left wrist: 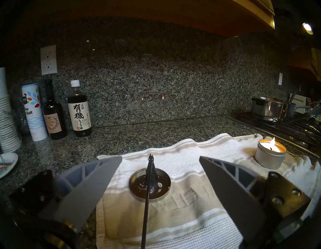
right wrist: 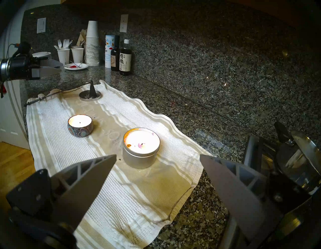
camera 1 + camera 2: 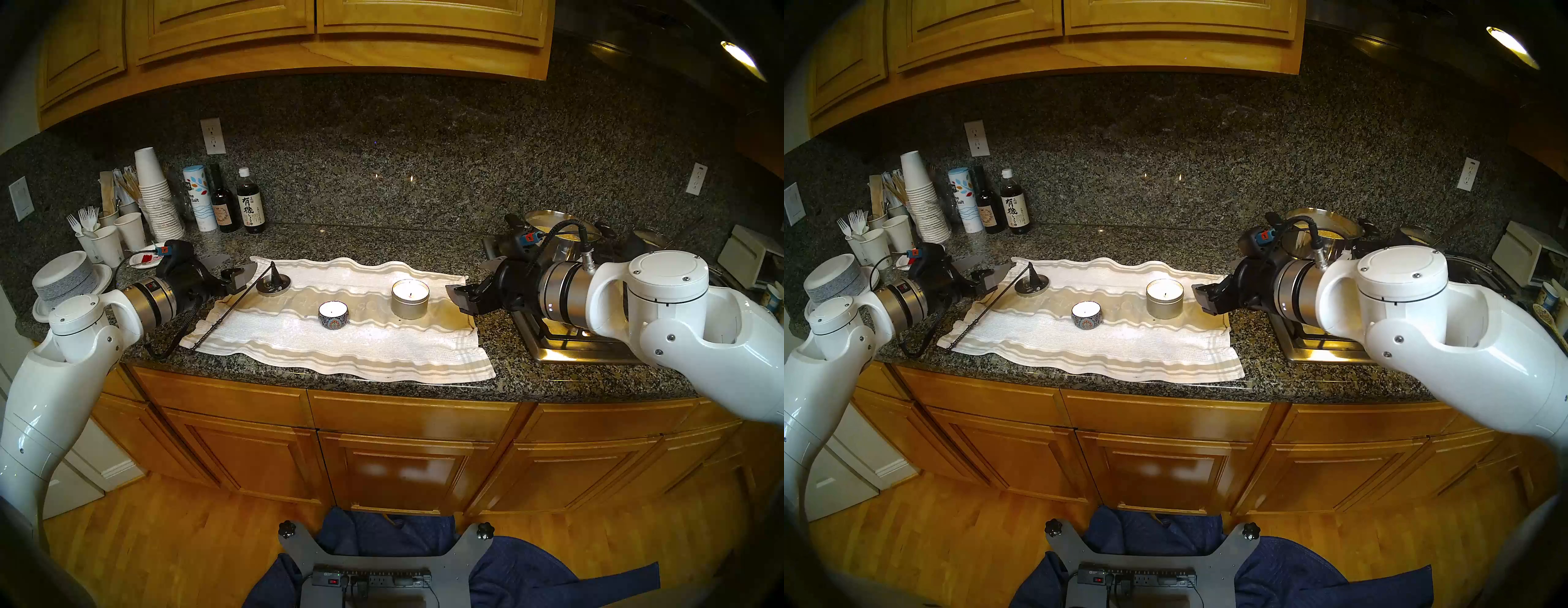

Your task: Put out candle flame

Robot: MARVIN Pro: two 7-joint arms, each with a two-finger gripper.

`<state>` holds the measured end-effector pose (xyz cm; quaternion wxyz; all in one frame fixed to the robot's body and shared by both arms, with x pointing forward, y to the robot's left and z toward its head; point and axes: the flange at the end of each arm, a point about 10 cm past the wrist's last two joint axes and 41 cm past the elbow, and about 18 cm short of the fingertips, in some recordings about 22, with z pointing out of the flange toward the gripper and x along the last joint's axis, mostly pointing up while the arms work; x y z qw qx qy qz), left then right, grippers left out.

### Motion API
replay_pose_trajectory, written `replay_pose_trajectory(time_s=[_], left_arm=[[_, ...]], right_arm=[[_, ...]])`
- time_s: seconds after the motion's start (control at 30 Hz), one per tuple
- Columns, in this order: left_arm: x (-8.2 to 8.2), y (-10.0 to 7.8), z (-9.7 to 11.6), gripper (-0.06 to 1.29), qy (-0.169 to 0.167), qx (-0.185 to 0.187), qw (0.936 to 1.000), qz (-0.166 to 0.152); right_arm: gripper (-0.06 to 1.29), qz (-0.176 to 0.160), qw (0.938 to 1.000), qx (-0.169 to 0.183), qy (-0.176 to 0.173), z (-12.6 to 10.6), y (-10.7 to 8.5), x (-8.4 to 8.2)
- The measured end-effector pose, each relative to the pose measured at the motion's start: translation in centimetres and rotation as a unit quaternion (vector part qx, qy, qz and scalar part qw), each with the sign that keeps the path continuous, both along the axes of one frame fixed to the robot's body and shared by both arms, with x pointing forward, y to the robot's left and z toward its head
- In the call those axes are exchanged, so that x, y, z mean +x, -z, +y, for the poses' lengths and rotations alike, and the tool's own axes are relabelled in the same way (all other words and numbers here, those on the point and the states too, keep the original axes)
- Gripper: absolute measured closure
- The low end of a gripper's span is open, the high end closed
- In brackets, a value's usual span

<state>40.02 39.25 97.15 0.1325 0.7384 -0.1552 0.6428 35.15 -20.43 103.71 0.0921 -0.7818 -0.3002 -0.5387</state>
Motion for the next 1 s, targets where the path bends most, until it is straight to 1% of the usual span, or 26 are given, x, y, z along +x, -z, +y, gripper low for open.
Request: replay_pose_trajectory(time_s=[0.17,0.37,0.5,0.63,0.83,1.0], left_arm=[[0.0,-0.1,0.1,0.02,0.004,0.005,1.0,0.005],[-0.3,0.0,0.3,0.02,0.013,0.021,0.9991,0.033],[-0.4,0.3,0.5,0.02,0.013,0.036,0.9982,0.046],[-0.5,0.4,0.7,0.02,0.012,0.047,0.9975,0.051],[-0.4,1.3,1.1,0.02,0.008,0.063,0.9963,0.058],[-0.3,2.5,1.4,0.02,-0.002,0.073,0.9953,0.063]], right_arm=[[-0.02,0.001,1.0,0.0,0.0,0.0,0.1,0.0],[-0.02,0.001,1.0,-0.001,0.001,0.0,0.1,0.0],[-0.02,0.002,1.0,-0.001,0.001,0.0,0.1,0.0],[-0.02,0.002,1.0,-0.001,0.001,0.0,0.1,0.0],[-0.02,0.002,1.0,-0.001,0.001,-0.1,0.2,0.0],[-0.02,0.002,1.0,-0.001,0.001,-0.1,0.2,0.0]])
